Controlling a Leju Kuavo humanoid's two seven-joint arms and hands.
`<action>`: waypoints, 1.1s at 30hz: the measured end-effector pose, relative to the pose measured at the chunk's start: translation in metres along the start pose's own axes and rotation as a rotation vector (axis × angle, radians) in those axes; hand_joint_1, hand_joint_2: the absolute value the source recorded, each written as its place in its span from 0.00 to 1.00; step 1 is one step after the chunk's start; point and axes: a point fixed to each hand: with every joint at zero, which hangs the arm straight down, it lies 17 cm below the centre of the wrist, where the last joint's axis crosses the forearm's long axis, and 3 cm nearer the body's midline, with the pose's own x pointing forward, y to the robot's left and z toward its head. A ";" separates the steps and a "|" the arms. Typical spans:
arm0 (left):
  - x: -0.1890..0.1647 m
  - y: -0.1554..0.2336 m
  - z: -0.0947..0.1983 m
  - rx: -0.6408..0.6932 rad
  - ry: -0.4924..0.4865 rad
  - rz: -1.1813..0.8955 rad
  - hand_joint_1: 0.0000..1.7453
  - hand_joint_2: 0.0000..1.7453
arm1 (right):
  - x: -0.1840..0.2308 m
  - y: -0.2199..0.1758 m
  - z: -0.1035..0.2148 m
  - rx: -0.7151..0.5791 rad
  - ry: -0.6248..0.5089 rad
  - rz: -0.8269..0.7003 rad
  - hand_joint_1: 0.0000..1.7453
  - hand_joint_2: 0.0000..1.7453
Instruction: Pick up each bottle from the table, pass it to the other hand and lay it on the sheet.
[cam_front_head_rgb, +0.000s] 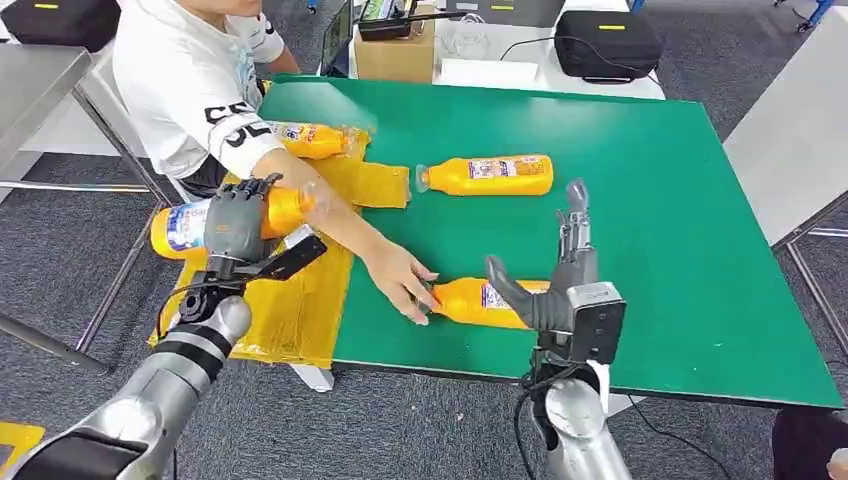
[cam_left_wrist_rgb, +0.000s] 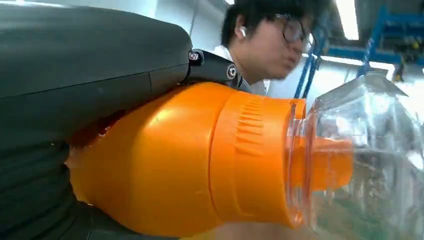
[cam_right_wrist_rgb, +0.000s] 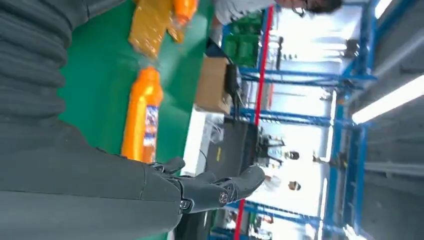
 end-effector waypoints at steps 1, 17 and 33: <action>-0.005 -0.004 0.004 -0.016 -0.002 -0.016 1.00 1.00 | 0.000 -0.005 0.000 -0.009 0.003 -0.002 0.00 1.00; -0.055 -0.026 0.028 -0.145 0.041 -0.115 1.00 1.00 | -0.005 -0.028 0.003 -0.033 0.023 0.007 0.00 1.00; -0.077 -0.105 0.080 -0.657 -0.022 -0.114 0.00 1.00 | -0.007 -0.027 -0.002 0.022 0.033 -0.013 0.00 1.00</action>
